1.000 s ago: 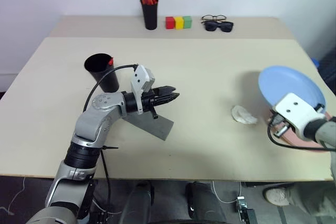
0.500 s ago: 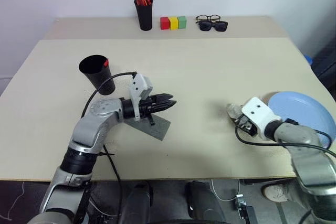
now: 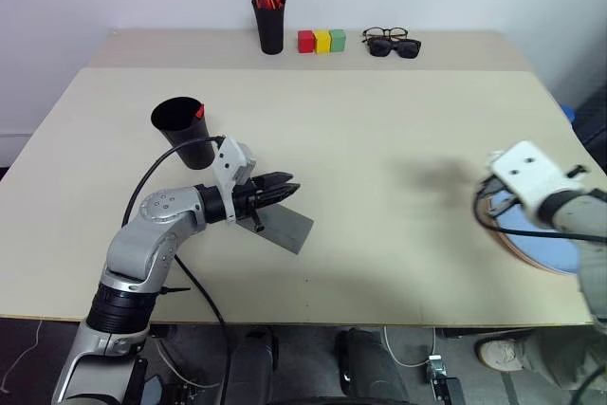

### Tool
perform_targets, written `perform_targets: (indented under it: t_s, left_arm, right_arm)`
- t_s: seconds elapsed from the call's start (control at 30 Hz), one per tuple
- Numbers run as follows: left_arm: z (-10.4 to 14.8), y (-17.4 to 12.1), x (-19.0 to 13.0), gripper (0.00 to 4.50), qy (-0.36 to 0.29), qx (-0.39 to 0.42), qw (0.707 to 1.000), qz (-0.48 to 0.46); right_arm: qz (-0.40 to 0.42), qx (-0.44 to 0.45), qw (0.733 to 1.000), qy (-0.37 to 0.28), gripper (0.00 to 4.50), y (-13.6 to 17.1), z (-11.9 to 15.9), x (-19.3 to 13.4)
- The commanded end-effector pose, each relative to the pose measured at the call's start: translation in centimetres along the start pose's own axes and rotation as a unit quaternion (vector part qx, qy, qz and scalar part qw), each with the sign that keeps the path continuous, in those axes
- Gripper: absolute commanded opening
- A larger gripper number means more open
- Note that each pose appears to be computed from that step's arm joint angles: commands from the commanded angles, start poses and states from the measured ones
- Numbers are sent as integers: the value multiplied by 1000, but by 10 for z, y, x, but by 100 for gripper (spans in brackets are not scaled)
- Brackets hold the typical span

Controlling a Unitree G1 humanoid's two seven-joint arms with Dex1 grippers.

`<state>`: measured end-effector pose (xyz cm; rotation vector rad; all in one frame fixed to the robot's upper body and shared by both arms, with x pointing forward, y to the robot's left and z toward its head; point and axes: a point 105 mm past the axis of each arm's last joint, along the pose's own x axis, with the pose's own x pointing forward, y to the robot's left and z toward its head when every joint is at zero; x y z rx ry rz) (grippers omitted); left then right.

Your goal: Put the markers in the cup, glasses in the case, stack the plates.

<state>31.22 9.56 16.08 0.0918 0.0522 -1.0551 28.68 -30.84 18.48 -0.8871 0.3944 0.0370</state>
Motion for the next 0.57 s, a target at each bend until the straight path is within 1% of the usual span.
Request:
perform_targets:
  t_s: [0.03, 0.07, 0.13, 0.17, 0.2, 0.27, 0.33, 0.37, 0.43, 0.57]
  left_arm:
    - [8, 6, -7, 103, -11, 12, 1000, 17]
    - [7, 7, -10, 103, -7, 17, 1000, 21]
    - [7, 8, -17, 103, -2, 28, 999, 32]
    - [7, 10, -21, 103, 0, 30, 999, 41]
    - [6, 12, -27, 103, 1, 29, 998, 55]
    - [3, 17, -42, 103, 7, 33, 995, 92]
    - [-2, 22, -62, 103, 11, 32, 990, 136]
    - [-5, 24, -71, 103, 15, 30, 987, 156]
    - [-11, 27, -98, 103, 19, 30, 977, 211]
    - [-20, 31, -136, 103, 33, 21, 956, 292]
  right_arm:
    - [5, -36, 998, 46, 63, -7, -18, -13]
    - [12, -37, 998, 52, 92, -5, -22, -14]
    - [12, -41, 998, 46, 184, -4, -20, -9]
    - [9, -52, 998, 37, 237, -5, -17, -6]
    - [7, -55, 998, 12, 278, -4, -8, 0]
    - [24, -36, 998, -45, 278, 6, 13, 10]
    - [56, 1, 992, -110, 278, 21, 36, 19]
    - [72, 15, 989, -132, 278, 27, 44, 22]
    - [121, 47, 972, -194, 278, 46, 67, 25]
    - [186, 101, 944, -252, 278, 67, 91, 32]
